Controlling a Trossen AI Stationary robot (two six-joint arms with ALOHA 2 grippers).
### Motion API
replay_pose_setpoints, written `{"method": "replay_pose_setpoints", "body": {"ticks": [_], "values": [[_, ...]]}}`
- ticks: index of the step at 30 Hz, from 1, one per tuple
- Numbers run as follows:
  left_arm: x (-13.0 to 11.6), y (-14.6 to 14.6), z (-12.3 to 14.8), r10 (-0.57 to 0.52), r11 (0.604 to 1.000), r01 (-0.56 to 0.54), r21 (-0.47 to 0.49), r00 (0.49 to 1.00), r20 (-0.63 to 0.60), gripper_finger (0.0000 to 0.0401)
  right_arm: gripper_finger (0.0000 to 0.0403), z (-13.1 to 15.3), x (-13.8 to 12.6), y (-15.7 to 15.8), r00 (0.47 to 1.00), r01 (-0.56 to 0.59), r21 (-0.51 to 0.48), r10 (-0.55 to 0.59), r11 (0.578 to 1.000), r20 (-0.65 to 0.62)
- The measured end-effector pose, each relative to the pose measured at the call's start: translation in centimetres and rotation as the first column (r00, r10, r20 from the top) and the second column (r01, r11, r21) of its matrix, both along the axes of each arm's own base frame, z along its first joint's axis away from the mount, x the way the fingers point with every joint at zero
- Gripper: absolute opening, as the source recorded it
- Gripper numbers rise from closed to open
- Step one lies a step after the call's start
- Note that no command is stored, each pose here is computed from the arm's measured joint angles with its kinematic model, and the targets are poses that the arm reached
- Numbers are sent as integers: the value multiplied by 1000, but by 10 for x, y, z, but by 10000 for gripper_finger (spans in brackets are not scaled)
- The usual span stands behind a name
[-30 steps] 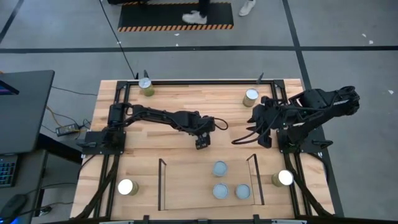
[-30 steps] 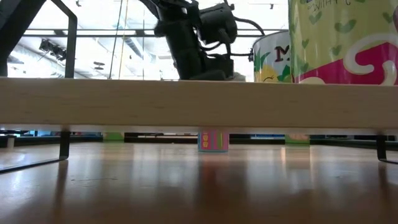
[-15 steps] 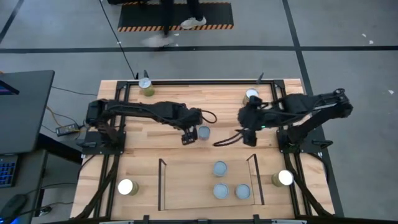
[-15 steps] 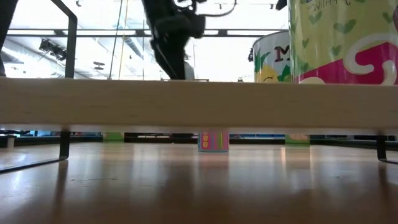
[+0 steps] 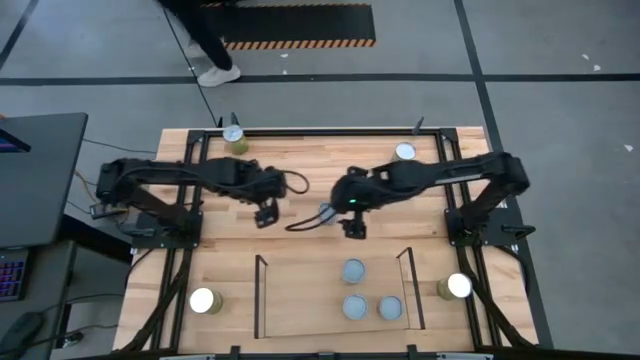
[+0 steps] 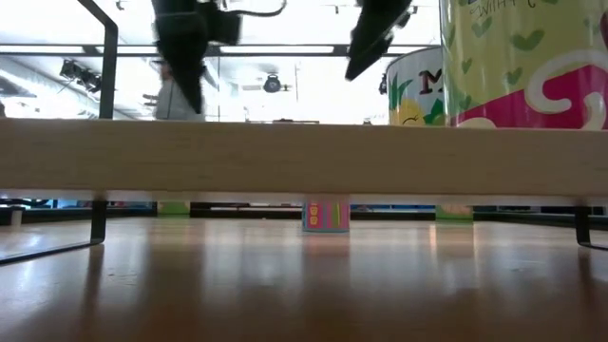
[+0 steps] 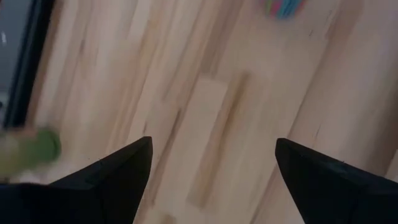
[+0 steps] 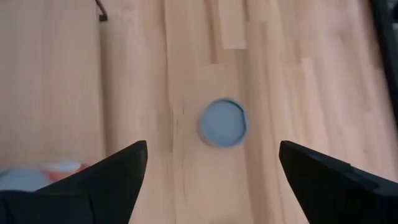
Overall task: Pick and place cans onto a shelf
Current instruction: Put the canned mixed corn on the shelf
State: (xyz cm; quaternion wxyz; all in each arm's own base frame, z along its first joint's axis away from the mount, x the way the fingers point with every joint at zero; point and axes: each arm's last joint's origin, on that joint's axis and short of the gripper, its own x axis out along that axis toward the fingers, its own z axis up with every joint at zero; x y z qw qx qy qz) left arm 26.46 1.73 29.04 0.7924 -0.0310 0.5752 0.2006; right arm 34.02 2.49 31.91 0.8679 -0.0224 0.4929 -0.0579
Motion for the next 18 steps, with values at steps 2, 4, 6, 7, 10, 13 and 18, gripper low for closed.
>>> {"method": "replay_pose_setpoints", "body": {"ticks": [2, 4, 6, 7, 10, 13, 18], "values": [[-13, -3, -4, 31, 999, -31, -11, 999, 11, 346, 373, -17, 14, -3, 999, -18, 4, 18, 1000, -33], [-26, -7, -9, 48, 999, -48, -22, 999, 10, 346, 375, -35, 26, -6, 996, -41, 19, 43, 999, -75], [-33, -11, -12, 69, 997, -68, -32, 997, 39, 346, 378, -53, 34, -9, 989, -54, 51, 60, 997, -133], [-38, -12, -14, 72, 997, -70, -38, 996, 43, 346, 379, -62, 38, -11, 986, -51, 65, 61, 997, -155], [-45, -15, -19, 83, 996, -80, -46, 994, 69, 346, 383, -80, 46, -16, 978, -47, 64, 59, 997, -202], [-49, -16, -24, 87, 995, -84, -47, 995, 58, 346, 386, -92, 53, -23, 973, -46, 60, 58, 997, -223], [-47, -16, -27, 61, 998, -58, -39, 996, 63, 346, 387, -97, 56, -35, 973, -49, 24, 53, 999, -226]]}}
